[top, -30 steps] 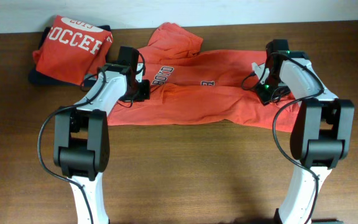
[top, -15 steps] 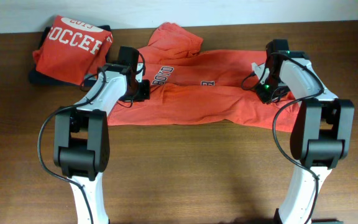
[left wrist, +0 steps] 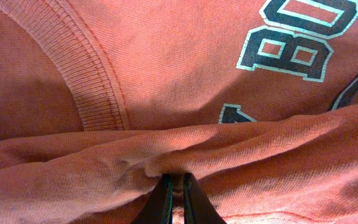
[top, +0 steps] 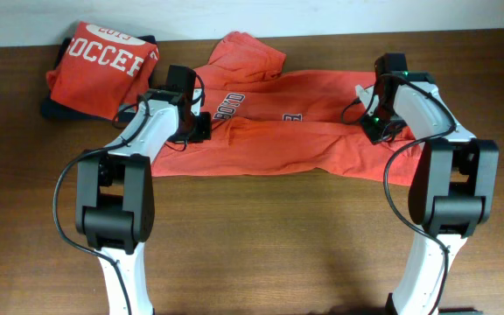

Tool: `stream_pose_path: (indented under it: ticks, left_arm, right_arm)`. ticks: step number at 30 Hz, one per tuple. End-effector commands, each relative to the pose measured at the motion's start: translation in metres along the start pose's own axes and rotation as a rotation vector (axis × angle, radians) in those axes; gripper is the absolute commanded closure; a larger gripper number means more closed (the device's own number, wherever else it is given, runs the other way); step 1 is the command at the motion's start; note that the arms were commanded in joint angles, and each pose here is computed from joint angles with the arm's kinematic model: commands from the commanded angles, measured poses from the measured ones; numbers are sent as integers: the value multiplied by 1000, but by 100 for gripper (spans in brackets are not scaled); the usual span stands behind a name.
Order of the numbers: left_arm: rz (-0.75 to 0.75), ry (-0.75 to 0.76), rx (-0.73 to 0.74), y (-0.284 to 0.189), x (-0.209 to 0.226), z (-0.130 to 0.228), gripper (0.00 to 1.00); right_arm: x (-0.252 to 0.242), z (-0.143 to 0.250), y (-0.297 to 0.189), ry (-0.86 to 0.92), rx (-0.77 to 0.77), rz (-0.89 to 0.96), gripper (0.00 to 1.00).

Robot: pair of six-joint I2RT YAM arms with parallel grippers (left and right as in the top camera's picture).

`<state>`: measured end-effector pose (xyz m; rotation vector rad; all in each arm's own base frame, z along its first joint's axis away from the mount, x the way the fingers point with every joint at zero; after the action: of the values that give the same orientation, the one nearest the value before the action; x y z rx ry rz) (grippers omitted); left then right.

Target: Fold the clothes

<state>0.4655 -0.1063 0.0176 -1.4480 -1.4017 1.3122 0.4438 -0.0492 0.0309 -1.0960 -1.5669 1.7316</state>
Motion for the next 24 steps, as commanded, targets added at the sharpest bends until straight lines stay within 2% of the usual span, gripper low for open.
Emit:
stream_pose_path:
  ticks: [1,6,10,18,21,24]
  left_arm:
    - [-29,-6,18,7,6,6,91]
    - [-29,-6,18,7,6,6,91]
    - [-29,-6,18,7,6,6,92]
    - [-29,-6,18,7,6,6,91]
    - [-29,-6,18,8,6,6,92]
    - [-29,-6,18,7,6,6,91]
  right_arm:
    - [-21,-3,-7,23,-9,89,96]
    - [-27,-13,-8,32,-50,114,96]
    - [-33,-20,-9,40,-83,136,83]
    - [-46,-38,-11,58,-157,189,77]
    - [-54,-48,-13,69,-204,222,69]
    - [-65,-55,-23,101,-235,267,68]
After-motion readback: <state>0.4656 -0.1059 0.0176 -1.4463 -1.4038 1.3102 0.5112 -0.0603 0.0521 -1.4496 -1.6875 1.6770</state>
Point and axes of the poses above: each gripper's point midway between its finger pads, its own y axis out along the fingers, its own x axis along the line the jaws close on, z = x × y, the point moved 1 cm from there along -y, back along the fingers, and after that the axes turned 10 degrees about -y, right-handed, at the moved point
